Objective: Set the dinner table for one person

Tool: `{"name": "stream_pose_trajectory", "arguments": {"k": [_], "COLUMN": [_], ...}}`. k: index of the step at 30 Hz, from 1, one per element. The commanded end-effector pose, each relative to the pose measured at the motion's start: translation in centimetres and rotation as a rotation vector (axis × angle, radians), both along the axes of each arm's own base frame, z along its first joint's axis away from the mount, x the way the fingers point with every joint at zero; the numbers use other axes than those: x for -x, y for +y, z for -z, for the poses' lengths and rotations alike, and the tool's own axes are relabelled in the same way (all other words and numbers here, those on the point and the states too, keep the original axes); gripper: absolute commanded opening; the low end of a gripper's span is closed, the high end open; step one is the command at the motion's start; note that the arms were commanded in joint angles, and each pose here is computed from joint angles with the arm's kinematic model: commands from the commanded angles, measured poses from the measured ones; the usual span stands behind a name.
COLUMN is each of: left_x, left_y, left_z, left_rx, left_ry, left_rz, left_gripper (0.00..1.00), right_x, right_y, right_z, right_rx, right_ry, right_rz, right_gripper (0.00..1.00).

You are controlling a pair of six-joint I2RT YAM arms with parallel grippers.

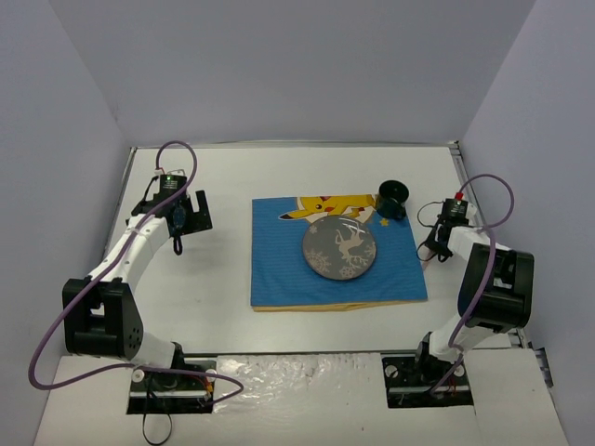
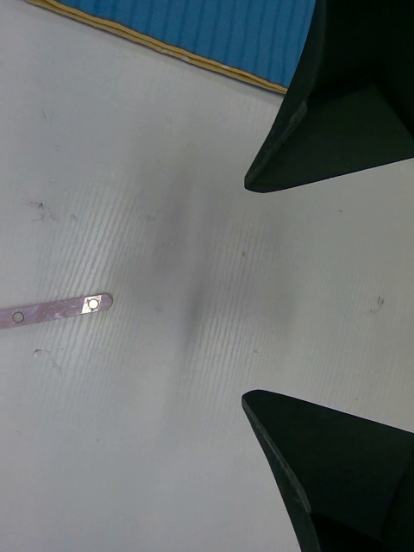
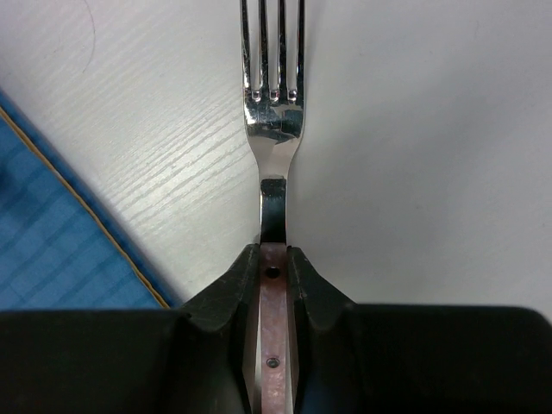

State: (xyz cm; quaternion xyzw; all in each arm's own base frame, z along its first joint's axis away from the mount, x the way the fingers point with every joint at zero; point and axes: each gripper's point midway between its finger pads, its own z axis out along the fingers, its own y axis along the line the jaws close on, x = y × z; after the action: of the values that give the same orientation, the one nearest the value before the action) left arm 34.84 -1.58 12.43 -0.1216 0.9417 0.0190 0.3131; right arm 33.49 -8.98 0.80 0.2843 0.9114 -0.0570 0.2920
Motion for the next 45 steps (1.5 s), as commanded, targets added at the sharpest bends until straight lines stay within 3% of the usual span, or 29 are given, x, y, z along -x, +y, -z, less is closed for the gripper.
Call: {"name": "stream_pose_trajectory", "arguments": {"k": [1,5,9,16,20,23,29,35,45], "left_x": [-1.2,-1.1,-0.8,-0.3,0.2,0.6,1.4,2.0,2.4], "left_y": [0.2,0.1,0.1,0.4,0.6,0.9,1.4,1.7,1.6], "left_z": [-2.6,-2.4,-2.8,-3.3,-3.6,-4.2,-4.6,-4.8,-4.1], "left_rx": [-0.001,0.005,0.009,0.013,0.013,0.004,-0.010,-0.023,-0.015], "left_ry": [-0.097,-0.088,-0.077,-0.062,-0.057,-0.056,-0.044,-0.041,-0.025], "left_rz": [0.005,0.005,-0.006,-0.046,-0.068,-0.092,-0.114,-0.123,-0.127], "left_gripper": [0.97,0.97,0.97,0.97,0.97,0.97,0.97,0.97,0.97], "right_x": [-1.4,-3.2,-4.7,-6.4,-5.1,-4.2,-3.0,-1.9,0.1], "right_y": [-1.7,-1.8,1.7,16.7,27.1,33.2,41.0,44.6,45.8], "right_z": [-3.7,-10.1,-16.0,-20.6,-18.8,-17.5,-13.6,-9.6,-5.4], "right_rx": [0.084,0.188,0.237,0.114,-0.030,-0.101,-0.176,-0.190,-0.192], "right_ry": [-0.086,-0.207,-0.290,-0.389,-0.358,-0.334,-0.257,-0.182,-0.102], "right_rz": [0.031,0.025,-0.071,-0.376,-0.546,-0.576,-0.609,-0.629,-0.594], "right_gripper": [0.00,0.00,0.00,0.00,0.00,0.00,0.00,0.00,0.00]}}
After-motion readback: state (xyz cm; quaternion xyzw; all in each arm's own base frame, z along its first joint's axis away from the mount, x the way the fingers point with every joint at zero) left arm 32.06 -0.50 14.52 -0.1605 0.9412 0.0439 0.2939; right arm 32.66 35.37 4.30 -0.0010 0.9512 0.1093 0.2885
